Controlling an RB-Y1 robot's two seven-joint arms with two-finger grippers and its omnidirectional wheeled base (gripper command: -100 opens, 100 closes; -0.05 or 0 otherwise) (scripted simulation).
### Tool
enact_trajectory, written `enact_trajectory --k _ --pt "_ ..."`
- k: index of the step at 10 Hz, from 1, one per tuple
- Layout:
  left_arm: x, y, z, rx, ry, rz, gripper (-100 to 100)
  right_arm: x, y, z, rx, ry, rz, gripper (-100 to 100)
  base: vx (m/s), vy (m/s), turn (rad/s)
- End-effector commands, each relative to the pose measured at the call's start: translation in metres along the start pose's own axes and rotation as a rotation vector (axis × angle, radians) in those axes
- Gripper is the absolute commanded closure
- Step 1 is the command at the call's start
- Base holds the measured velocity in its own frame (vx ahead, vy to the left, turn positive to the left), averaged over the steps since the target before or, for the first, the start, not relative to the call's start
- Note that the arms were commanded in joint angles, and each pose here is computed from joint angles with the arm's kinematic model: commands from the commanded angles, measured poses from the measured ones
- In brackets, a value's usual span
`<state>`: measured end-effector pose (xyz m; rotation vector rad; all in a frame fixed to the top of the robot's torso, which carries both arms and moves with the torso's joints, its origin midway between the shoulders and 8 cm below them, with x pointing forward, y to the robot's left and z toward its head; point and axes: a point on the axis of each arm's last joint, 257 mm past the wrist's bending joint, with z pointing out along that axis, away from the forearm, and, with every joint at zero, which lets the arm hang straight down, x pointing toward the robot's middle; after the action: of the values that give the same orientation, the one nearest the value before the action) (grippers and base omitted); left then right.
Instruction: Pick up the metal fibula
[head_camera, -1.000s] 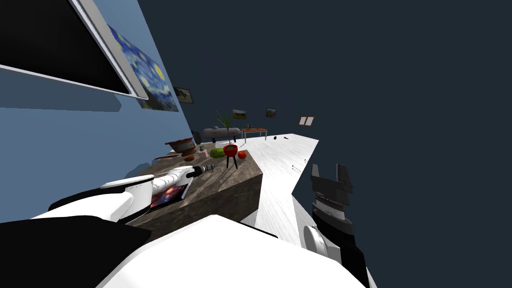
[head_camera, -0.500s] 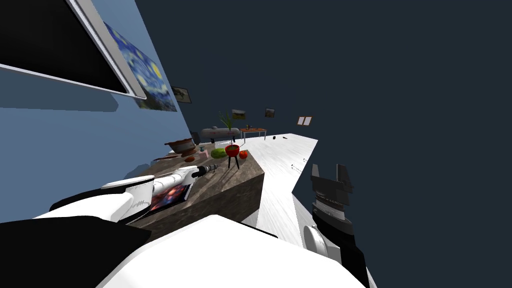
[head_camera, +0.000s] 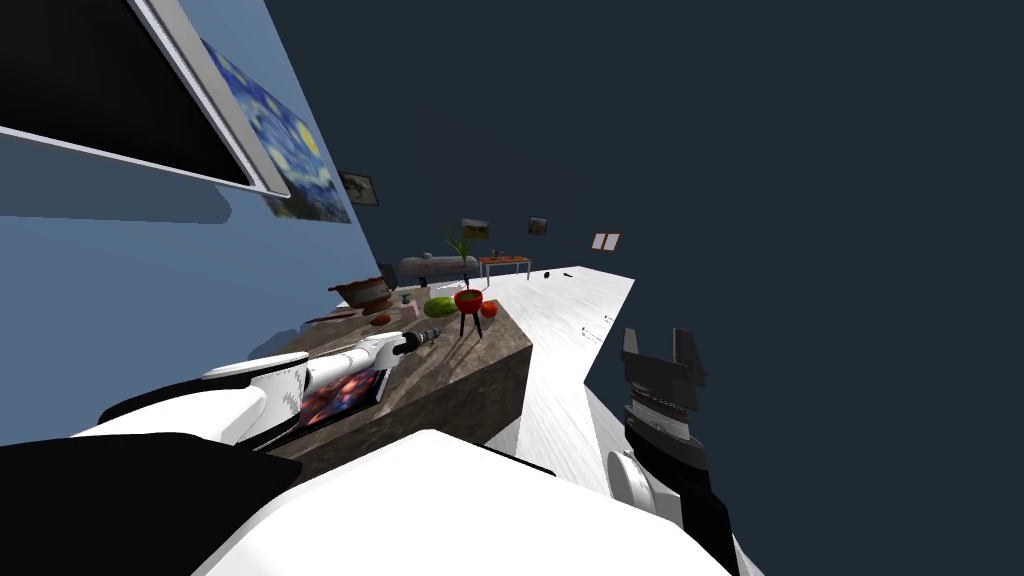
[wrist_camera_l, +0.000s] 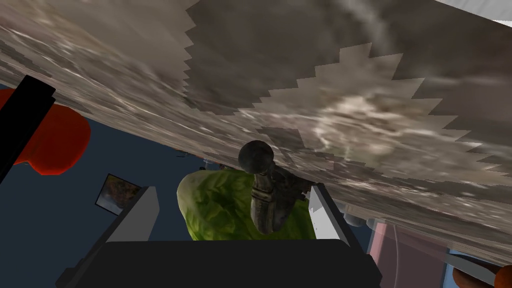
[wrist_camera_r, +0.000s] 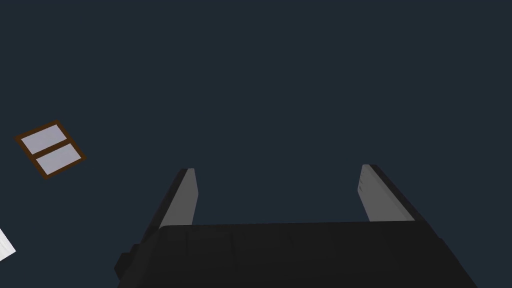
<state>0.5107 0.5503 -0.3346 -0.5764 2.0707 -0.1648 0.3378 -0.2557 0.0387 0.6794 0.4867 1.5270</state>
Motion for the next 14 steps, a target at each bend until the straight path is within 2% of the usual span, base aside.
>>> enact_trajectory --k 1,2,6,7,8,13,14 --pt "0.000 0.000 0.000 0.000 0.000 0.000 -100 0.000 0.000 0.000 0.000 0.000 0.000 0 -0.007 0.031 -0.017" --pt "0.000 0.000 0.000 -0.003 -0.001 0.000 100 0.000 0.000 0.000 0.000 0.000 0.000 0 -0.002 0.006 0.002" --pt "0.000 0.000 0.000 -0.003 -0.001 -0.001 100 0.000 0.000 0.000 0.000 0.000 0.000 0 0.000 0.001 0.001" --pt "0.000 0.000 0.000 -0.002 -0.001 -0.002 0 0.000 0.000 0.000 0.000 0.000 0.000 0 0.000 0.000 0.000" --pt "-0.003 0.008 -0.002 0.001 0.000 0.005 100 0.000 0.000 0.000 0.000 0.000 0.000 0 0.020 -0.049 0.048" --pt "-0.012 0.032 -0.011 0.010 0.005 0.016 100 0.000 0.000 0.000 0.000 0.000 0.000 0 0.029 -0.074 0.050" --pt "-0.012 0.030 -0.011 0.016 0.007 0.016 100 0.000 0.000 0.000 0.000 0.000 0.000 0 0.017 -0.055 0.034"
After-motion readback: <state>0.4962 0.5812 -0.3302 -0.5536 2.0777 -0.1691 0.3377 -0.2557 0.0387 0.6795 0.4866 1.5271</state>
